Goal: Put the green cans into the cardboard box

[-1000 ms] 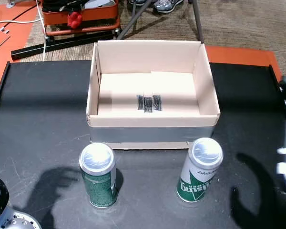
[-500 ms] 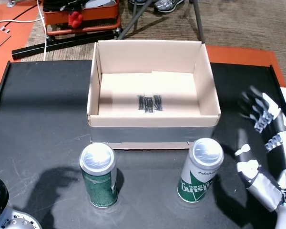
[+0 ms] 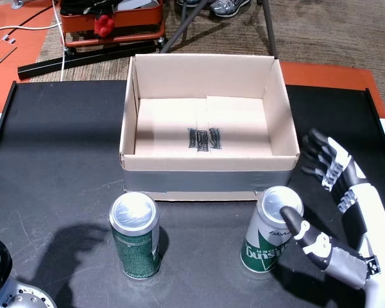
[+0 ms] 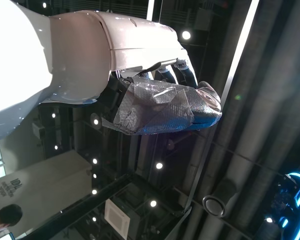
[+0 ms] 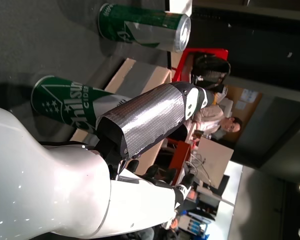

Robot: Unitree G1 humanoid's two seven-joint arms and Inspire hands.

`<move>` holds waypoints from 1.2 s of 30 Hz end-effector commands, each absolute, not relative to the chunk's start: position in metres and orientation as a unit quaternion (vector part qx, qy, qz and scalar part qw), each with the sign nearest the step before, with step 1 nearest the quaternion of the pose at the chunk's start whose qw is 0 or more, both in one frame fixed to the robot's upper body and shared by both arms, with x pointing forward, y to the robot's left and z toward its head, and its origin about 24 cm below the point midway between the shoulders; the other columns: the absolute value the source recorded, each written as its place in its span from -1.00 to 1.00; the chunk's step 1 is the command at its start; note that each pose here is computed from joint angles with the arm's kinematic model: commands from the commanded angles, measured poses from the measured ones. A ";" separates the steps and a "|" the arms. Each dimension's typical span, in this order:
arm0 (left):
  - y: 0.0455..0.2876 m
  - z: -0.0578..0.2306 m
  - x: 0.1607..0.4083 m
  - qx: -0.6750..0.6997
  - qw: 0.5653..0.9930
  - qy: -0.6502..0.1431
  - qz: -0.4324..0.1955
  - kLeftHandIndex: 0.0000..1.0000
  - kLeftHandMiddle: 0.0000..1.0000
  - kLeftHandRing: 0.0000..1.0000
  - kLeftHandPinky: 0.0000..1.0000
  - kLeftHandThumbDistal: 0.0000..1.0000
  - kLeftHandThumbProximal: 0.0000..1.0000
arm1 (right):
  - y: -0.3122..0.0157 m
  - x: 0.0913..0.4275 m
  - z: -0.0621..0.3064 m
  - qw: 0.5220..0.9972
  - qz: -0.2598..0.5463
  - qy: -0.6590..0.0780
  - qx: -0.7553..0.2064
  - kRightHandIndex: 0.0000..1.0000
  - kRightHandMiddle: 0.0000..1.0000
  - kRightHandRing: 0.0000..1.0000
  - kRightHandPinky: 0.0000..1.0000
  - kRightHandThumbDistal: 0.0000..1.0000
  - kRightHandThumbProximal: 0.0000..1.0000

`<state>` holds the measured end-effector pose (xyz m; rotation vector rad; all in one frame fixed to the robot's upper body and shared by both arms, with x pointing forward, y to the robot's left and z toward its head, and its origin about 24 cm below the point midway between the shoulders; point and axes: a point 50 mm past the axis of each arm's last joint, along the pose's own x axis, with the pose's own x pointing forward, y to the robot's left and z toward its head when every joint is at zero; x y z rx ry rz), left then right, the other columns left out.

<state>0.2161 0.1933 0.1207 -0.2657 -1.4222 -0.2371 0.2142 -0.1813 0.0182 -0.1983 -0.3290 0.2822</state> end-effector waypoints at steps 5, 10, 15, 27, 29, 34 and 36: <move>0.177 0.101 0.208 -0.162 0.762 -0.622 -0.079 0.29 0.45 0.64 0.68 -0.83 0.60 | -0.181 0.218 0.013 0.972 0.161 -0.131 -0.107 0.92 0.99 1.00 0.99 1.00 -0.26; 0.177 0.101 0.208 -0.164 0.761 -0.623 -0.079 0.28 0.45 0.64 0.69 -0.83 0.61 | -0.180 0.218 0.010 0.975 0.165 -0.111 -0.099 0.94 1.00 1.00 1.00 1.00 -0.26; 0.177 0.100 0.208 -0.166 0.760 -0.623 -0.081 0.29 0.44 0.64 0.69 -0.83 0.61 | -0.178 0.218 0.009 0.976 0.163 -0.107 -0.096 0.92 0.96 0.98 1.00 1.00 -0.28; 0.175 0.101 0.207 -0.172 0.758 -0.624 -0.083 0.30 0.45 0.64 0.67 -0.85 0.54 | -0.173 0.224 0.004 0.982 0.134 -0.109 -0.075 0.76 0.76 0.80 0.86 1.00 -0.43; 0.175 0.101 0.207 -0.177 0.758 -0.622 -0.088 0.32 0.46 0.65 0.67 -0.88 0.49 | -0.172 0.225 0.005 0.982 0.126 -0.117 -0.076 0.71 0.71 0.76 0.83 1.00 -0.44; 0.175 0.101 0.207 -0.176 0.759 -0.621 -0.087 0.31 0.44 0.64 0.67 -0.84 0.56 | -0.169 0.228 0.005 0.982 0.118 -0.124 -0.080 0.66 0.67 0.72 0.79 1.00 -0.45; 0.175 0.101 0.208 -0.173 0.759 -0.622 -0.085 0.30 0.44 0.64 0.68 -0.85 0.60 | -0.168 0.230 0.005 0.981 0.120 -0.123 -0.085 0.67 0.67 0.72 0.80 1.00 -0.43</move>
